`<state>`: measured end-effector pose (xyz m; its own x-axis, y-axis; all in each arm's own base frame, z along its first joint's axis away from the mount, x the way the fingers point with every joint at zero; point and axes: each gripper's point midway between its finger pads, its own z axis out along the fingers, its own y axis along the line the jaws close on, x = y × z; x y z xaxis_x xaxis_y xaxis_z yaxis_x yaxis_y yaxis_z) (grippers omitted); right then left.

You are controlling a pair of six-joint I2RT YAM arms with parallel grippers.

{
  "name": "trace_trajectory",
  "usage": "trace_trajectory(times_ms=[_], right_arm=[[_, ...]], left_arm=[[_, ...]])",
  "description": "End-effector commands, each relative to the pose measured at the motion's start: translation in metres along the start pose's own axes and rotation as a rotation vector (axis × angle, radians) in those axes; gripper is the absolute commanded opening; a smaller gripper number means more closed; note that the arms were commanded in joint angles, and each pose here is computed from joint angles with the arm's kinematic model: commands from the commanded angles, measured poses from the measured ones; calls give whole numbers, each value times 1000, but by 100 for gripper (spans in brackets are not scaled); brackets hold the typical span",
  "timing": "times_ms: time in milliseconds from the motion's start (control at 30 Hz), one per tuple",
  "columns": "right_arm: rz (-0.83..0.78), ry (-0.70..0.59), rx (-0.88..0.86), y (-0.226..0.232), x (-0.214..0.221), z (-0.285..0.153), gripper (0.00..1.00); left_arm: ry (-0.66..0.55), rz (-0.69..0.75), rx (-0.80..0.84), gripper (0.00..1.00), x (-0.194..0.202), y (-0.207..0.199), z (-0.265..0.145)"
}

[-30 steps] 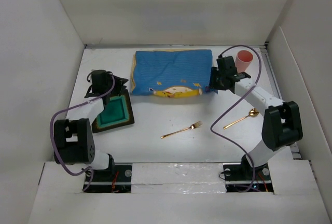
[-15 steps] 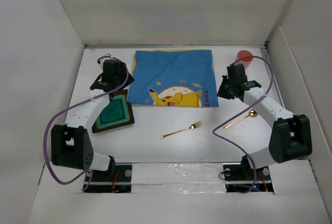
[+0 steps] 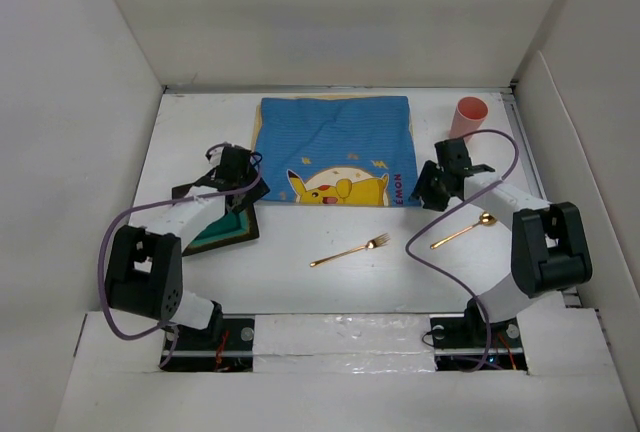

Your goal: Set the dinner table for one person

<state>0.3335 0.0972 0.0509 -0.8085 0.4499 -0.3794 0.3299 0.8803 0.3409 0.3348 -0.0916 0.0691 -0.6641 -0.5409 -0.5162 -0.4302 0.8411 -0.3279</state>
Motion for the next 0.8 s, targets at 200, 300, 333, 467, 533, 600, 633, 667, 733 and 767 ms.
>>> trace_trajectory(times_ms=[200, 300, 333, 467, 533, 600, 633, 667, 733, 767], right_arm=[[35, -50, -61, 10, -10, 1, 52], [31, -67, -79, 14, -12, -5, 52], [25, -67, -83, 14, -12, -5, 52], [4, -83, -115, 20, -16, -12, 52], [-4, -78, -117, 21, -16, -13, 52], [-10, -76, -118, 22, -17, -12, 52], [-13, -78, -117, 22, -18, -13, 52], [-15, -75, -113, 21, -18, -12, 53], [-17, -70, -103, 19, -16, -10, 54], [-16, -64, -88, 16, -15, -7, 54]], left_arm=[[42, -128, 105, 54, 21, -38, 7], [50, -119, 43, 54, 32, -29, 16], [50, -129, 8, 54, 39, -18, 22], [24, -144, -64, 54, 41, 10, 30], [-3, -156, -92, 54, 35, 21, 31], [-62, -150, -123, 54, 22, 30, 26], [-78, -157, -137, 54, 15, 35, 25], [-95, -182, -147, 54, 5, 44, 24], [-90, -214, -153, 54, 0, 54, 24], [-97, -225, -153, 55, -4, 58, 24]])
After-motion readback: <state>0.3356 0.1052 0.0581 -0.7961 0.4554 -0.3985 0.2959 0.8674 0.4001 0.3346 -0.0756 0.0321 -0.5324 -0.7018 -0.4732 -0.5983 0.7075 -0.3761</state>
